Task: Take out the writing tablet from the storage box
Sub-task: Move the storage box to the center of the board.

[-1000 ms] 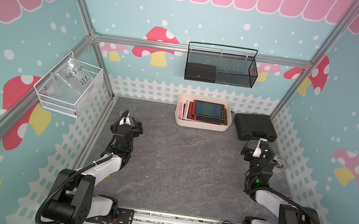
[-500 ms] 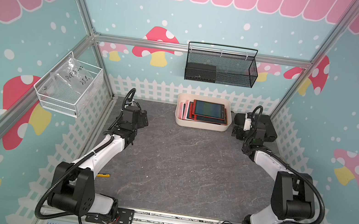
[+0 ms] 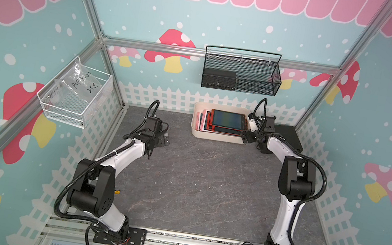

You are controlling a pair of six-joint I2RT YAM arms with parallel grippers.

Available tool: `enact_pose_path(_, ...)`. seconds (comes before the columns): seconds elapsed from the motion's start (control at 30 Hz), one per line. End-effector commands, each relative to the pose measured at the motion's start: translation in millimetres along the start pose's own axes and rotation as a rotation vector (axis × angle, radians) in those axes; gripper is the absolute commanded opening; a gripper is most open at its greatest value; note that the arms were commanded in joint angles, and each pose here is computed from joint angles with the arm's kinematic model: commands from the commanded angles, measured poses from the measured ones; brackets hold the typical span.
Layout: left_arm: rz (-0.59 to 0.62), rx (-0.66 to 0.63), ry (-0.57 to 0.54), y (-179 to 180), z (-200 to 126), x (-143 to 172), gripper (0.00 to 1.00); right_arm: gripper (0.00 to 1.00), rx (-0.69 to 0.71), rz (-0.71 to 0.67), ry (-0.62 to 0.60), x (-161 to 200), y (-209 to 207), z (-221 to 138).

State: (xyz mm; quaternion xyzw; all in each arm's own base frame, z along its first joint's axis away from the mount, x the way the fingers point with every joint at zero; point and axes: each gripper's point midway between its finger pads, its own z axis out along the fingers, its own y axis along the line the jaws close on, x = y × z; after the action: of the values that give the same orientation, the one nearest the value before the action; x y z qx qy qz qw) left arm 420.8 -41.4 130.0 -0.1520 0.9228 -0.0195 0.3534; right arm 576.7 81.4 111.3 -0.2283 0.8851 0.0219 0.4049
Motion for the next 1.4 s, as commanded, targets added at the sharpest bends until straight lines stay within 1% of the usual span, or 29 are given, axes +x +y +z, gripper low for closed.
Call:
enact_pose_path(0.0,-0.015,0.012,0.044,0.6,-0.8,14.5,1.00,0.96,-0.095,-0.101,0.002,-0.4,23.2,-11.0)
enact_pose_path(0.17,-0.016,0.034,0.075,-3.4,6.2,20.7,0.98,0.94,-0.148,-0.179,0.019,5.5,44.9,-11.1)
enact_pose_path(0.23,-0.019,0.042,0.088,-4.7,8.8,23.0,0.98,0.93,-0.167,-0.185,0.016,6.6,49.2,-12.1)
enact_pose_path(0.33,-0.023,0.046,0.095,-4.0,9.6,25.1,0.96,0.93,-0.180,-0.205,-0.018,1.7,55.1,-16.6)
enact_pose_path(0.47,-0.037,0.053,0.101,-1.2,11.1,27.2,0.96,0.93,-0.173,-0.223,-0.028,-10.8,55.5,-12.6)
enact_pose_path(0.6,-0.049,0.059,0.109,0.6,13.1,29.6,0.95,0.93,-0.179,-0.233,-0.032,-22.8,56.9,-1.7)
enact_pose_path(0.77,-0.062,0.059,0.112,5.4,12.6,30.3,0.93,0.92,-0.199,-0.249,0.019,-18.0,62.1,21.3)
enact_pose_path(0.87,-0.078,0.066,0.111,7.5,11.5,29.1,0.93,0.91,-0.226,-0.248,0.044,-11.6,69.4,28.0)
enact_pose_path(1.0,-0.089,0.071,0.108,10.2,9.6,28.6,0.92,0.91,-0.236,-0.252,0.022,-11.6,77.5,20.8)
enact_pose_path(1.13,-0.093,0.071,0.105,11.7,8.8,27.8,0.91,0.92,-0.239,-0.256,-0.012,-21.7,78.0,10.0)
enact_pose_path(1.37,-0.101,0.067,0.104,14.8,9.5,27.6,0.91,0.91,-0.265,-0.264,-0.027,-25.2,83.1,-2.8)
